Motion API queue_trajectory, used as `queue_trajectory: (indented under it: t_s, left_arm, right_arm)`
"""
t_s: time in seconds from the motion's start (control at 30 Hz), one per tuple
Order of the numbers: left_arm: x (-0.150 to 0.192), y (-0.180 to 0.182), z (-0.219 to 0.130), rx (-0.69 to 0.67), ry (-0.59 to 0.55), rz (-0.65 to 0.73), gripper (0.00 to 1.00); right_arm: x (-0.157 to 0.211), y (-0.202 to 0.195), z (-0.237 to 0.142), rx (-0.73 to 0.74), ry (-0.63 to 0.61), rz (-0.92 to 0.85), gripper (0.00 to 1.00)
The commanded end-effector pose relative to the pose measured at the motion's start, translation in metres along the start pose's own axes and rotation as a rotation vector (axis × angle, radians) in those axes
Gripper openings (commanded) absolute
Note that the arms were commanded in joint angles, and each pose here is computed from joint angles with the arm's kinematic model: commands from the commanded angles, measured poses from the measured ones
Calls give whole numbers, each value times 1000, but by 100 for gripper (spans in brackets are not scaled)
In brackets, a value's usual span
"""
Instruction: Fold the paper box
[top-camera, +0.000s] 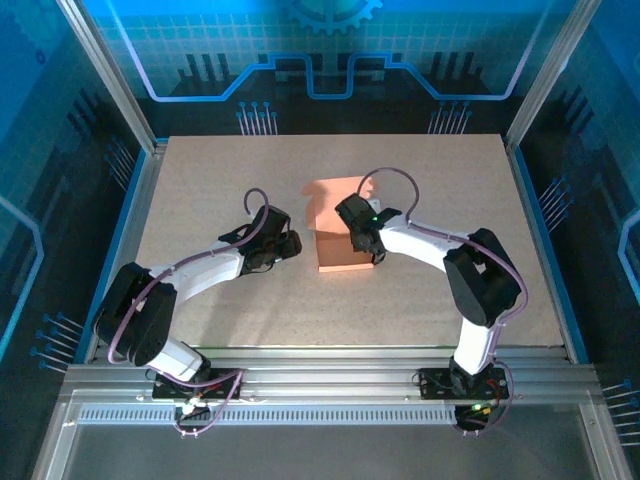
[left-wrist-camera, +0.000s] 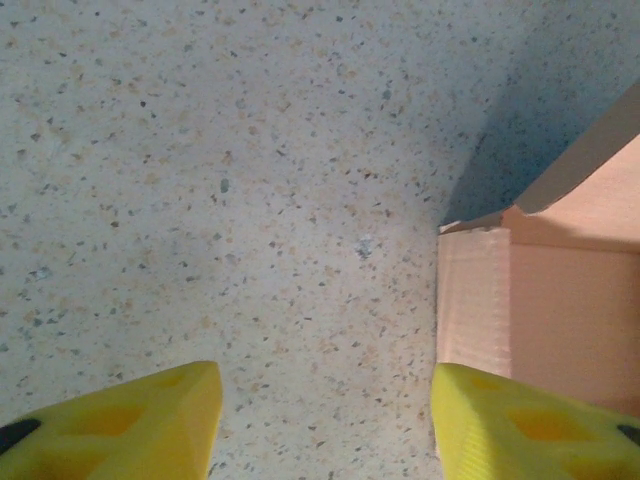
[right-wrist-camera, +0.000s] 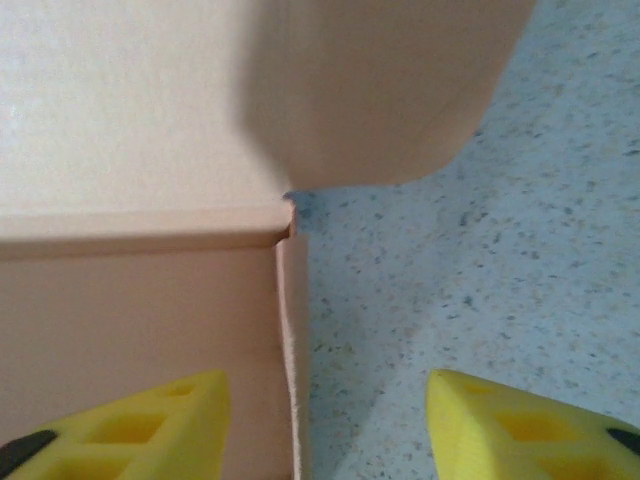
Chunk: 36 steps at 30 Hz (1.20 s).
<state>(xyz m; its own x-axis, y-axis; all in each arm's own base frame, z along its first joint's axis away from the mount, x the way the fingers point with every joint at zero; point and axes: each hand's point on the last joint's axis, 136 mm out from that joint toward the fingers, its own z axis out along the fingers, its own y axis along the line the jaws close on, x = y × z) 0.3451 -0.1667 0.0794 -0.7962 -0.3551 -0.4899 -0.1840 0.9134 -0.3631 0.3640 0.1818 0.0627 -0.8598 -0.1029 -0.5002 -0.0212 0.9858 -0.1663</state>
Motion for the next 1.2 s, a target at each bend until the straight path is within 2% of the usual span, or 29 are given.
queue_trajectory:
  t_s: [0.0, 0.2, 0.33, 0.4, 0.57, 0.67, 0.9, 0.93, 1.1, 1.17]
  left_arm:
    - [-7, -11, -14, 85, -43, 54, 68]
    - [-28, -24, -34, 136, -121, 179, 88]
    - [-52, -39, -43, 293, -100, 115, 99]
    - [-66, -51, -50, 344, -108, 149, 99]
    - [-96, -70, -62, 355, -159, 375, 99]
    - [-103, -84, -65, 416, -130, 503, 99]
    - [-115, -92, -47, 453, 30, 593, 90]
    - [-114, -95, -44, 463, 60, 619, 86]
    - [-107, -102, -17, 496, 230, 651, 83]
    - [-104, -105, -7, 501, 306, 647, 76]
  right_arm:
    - [-17, 11, -19, -124, -83, -48, 60]
    - [-36, 7, -39, -268, -175, -146, 66]
    - [-53, 6, -55, -394, -220, -279, 73]
    - [-61, 3, -58, -446, -225, -334, 73]
    - [-91, -23, -70, -538, -271, -364, 75]
    - [-106, -39, -69, -594, -261, -352, 78]
    - [-124, -52, -64, -707, -243, -375, 76]
    - [-126, -53, -63, -714, -240, -378, 76]
    - [-128, -49, -63, -753, -228, -390, 76]
    - [-128, -47, -65, -771, -228, -392, 75]
